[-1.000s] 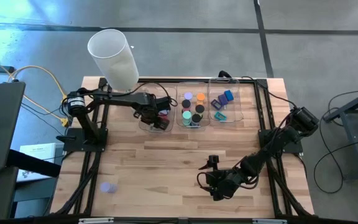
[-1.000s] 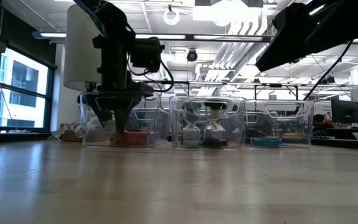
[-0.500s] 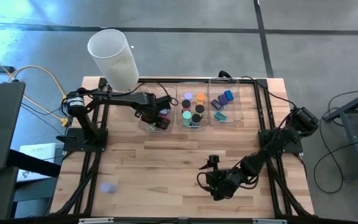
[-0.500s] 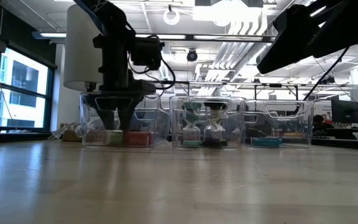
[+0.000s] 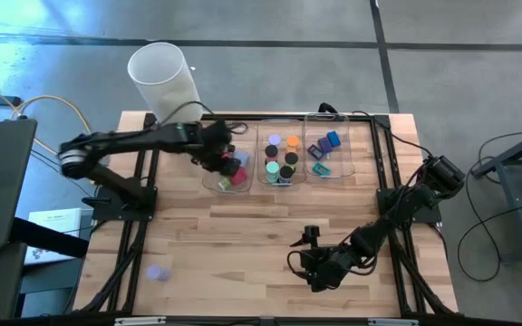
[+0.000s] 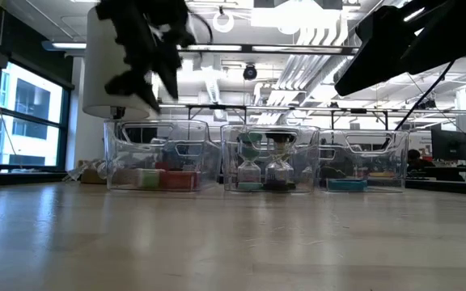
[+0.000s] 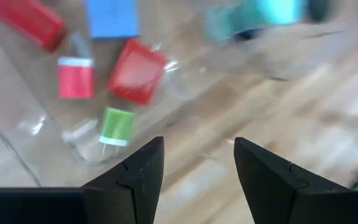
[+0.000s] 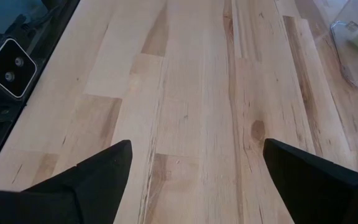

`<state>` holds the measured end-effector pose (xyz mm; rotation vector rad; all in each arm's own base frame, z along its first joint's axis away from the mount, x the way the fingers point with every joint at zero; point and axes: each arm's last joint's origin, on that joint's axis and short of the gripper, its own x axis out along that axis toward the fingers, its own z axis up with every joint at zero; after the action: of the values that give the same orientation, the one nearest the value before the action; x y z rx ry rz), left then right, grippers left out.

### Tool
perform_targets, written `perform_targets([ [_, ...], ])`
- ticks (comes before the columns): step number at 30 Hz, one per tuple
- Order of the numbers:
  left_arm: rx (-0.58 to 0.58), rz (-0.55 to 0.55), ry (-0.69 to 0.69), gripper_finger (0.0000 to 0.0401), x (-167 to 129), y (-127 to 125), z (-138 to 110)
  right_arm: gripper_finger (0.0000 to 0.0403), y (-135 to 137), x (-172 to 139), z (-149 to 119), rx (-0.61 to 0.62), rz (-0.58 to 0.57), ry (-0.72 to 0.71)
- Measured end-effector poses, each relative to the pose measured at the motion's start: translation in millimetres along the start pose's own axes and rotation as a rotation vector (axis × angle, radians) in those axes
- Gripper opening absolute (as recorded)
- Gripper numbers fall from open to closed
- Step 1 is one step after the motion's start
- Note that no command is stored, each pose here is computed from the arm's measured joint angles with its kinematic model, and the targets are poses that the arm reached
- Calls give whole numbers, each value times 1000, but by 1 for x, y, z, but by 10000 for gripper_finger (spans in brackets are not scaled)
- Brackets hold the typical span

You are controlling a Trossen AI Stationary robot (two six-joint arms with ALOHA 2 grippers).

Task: Pick & Place Office items
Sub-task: Put the violet hourglass into the middle transparent bin

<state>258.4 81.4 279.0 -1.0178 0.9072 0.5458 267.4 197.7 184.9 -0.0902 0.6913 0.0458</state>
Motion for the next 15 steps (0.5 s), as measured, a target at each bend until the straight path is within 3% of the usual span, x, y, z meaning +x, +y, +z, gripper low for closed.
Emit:
perform_targets([
  [7,158,-267,-139,188,-73,-19,-40,352,0,0,0,-1,3,1],
  [15,421,-513,-52,188,-110,-44,-110,352,1,0,2,12,10,-23],
])
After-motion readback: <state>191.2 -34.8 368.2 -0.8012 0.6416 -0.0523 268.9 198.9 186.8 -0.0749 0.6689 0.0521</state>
